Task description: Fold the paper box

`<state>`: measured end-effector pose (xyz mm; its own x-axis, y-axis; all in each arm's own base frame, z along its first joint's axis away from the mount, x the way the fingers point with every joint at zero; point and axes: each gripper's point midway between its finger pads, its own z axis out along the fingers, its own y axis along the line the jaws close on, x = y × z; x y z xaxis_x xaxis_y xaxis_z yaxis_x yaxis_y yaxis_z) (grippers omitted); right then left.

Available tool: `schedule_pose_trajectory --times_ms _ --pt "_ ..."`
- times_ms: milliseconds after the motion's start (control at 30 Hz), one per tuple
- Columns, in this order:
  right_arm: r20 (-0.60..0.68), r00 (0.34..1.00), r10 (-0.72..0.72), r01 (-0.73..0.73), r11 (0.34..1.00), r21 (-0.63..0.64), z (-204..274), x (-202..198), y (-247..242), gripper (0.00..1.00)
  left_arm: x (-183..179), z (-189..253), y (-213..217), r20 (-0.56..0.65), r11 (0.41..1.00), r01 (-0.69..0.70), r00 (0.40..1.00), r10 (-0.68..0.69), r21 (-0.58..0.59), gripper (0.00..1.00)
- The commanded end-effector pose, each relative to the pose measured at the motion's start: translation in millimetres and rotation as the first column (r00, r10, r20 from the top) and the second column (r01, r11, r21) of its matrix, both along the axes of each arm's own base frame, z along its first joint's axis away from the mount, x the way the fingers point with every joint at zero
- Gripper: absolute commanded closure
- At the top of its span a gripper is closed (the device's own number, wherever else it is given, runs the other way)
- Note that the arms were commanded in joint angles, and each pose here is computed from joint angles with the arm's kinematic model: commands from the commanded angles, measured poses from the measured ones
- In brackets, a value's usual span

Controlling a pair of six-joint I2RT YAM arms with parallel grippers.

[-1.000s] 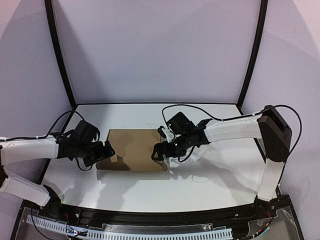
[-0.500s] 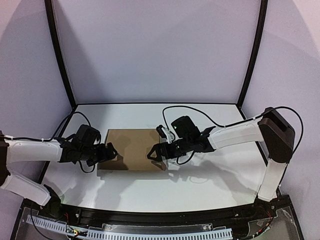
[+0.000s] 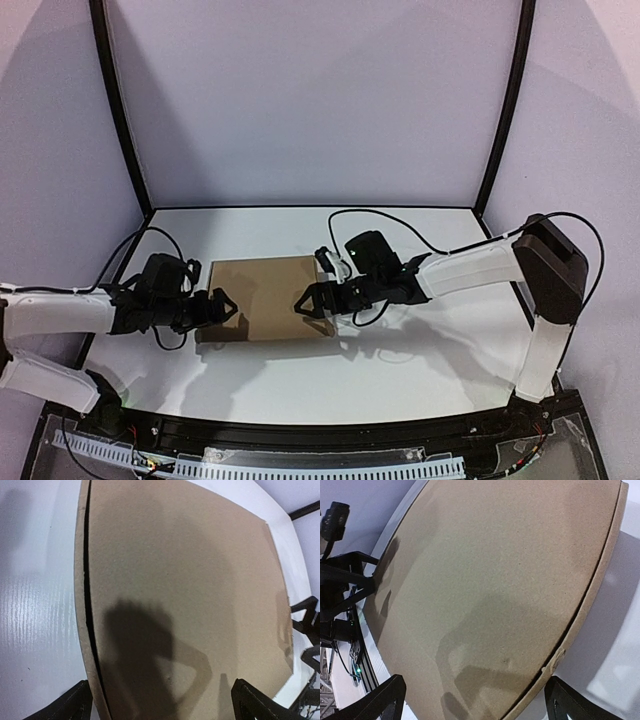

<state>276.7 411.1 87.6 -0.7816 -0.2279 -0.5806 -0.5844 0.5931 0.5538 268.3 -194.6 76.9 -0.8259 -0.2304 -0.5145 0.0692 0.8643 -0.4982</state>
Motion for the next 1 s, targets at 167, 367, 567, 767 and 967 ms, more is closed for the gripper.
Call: schedule_pose_trajectory --times_ms 167,367,567,767,967 --pt "-0.051 0.998 0.044 -0.042 0.999 0.033 67.9 -18.4 -1.5 0.02 -22.0 78.2 -8.9 0.148 0.978 0.091 0.987 -0.064 -0.186 0.01" --pt "-0.131 0.990 0.055 -0.050 0.998 0.047 88.1 -28.2 -0.5 0.02 -26.6 87.6 -6.0 0.150 0.972 0.076 0.988 -0.042 -0.223 0.01" --pt "-0.170 0.982 -0.083 0.073 0.995 -0.064 50.1 -7.9 -32.9 0.02 -24.0 57.2 32.4 0.096 0.988 -0.119 0.987 0.129 -0.103 0.01" --pt "-0.161 0.987 -0.025 0.016 0.998 -0.057 7.5 -6.3 -27.8 0.02 -17.4 20.0 24.4 0.054 0.988 -0.121 0.990 0.127 -0.097 0.01" --pt "-0.170 0.984 0.058 -0.056 0.998 0.021 -7.8 -5.1 -4.3 0.02 -4.8 7.3 1.3 0.044 0.987 -0.068 0.996 0.075 -0.145 0.01"
